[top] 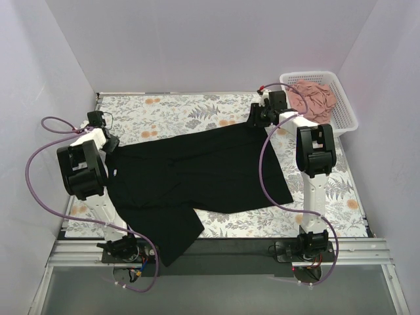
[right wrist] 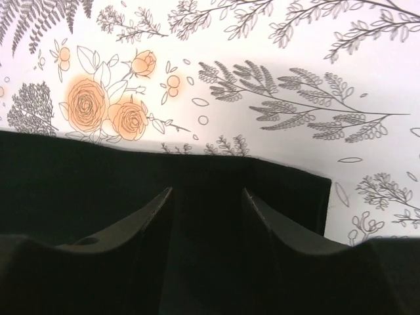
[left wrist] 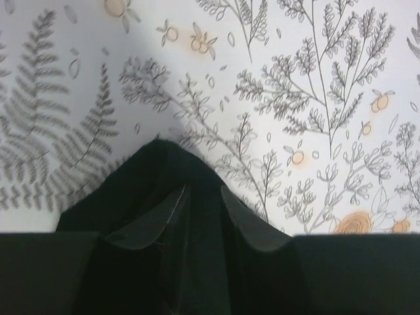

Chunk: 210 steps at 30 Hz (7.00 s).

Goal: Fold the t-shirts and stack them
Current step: Fold the tshirt

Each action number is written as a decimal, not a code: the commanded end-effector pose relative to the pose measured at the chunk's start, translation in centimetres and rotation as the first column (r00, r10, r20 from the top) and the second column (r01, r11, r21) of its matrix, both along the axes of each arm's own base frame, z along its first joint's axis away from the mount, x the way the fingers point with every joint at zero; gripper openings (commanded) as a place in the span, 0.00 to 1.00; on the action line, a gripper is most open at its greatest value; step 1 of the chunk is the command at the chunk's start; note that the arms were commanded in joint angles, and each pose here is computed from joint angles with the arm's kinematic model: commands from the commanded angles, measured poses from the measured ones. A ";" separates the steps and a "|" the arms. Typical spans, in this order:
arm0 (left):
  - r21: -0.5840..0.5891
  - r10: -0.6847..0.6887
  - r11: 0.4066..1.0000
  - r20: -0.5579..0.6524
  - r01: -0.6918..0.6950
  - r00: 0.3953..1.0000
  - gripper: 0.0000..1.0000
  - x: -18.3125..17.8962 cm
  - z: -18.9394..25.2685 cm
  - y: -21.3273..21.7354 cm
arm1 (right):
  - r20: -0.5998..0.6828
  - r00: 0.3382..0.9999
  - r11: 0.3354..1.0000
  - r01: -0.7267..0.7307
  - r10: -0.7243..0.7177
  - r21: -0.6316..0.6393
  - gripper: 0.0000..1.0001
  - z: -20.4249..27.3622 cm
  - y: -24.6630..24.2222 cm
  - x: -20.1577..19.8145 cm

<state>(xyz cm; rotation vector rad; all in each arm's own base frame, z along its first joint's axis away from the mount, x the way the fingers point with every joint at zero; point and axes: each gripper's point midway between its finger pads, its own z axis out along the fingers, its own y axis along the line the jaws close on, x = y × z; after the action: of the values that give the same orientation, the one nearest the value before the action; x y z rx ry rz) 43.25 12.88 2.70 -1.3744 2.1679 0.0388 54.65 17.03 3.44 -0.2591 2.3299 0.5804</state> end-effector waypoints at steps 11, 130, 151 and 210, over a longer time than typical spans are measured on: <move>-0.105 -0.054 0.993 0.002 0.054 0.999 0.25 5.1 -3.7 -0.8 | -0.128 0.971 0.975 0.212 -0.202 0.065 0.55 -3.0 -6.0 2.6; 0.142 -0.334 0.935 0.047 0.325 0.941 0.61 0.2 11.2 -14.0 | -0.055 0.986 0.982 0.149 -0.157 -0.117 0.73 6.4 -4.2 -12.9; 0.110 -0.156 0.980 -0.094 0.166 0.983 0.66 -16.4 4.8 -9.1 | -0.056 0.986 0.985 0.152 -0.156 -0.077 0.73 6.5 -5.9 -25.0; -0.029 -0.200 0.980 -0.216 0.199 0.956 0.00 -16.2 -0.9 -8.0 | -0.080 0.875 0.862 0.448 -0.477 -0.236 0.72 3.5 -12.3 -26.1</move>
<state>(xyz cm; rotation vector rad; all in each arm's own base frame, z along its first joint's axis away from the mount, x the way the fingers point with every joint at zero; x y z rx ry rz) 27.99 6.30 1.69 -1.2123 2.4450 0.1596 28.75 6.91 7.41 0.1262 2.4653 0.2034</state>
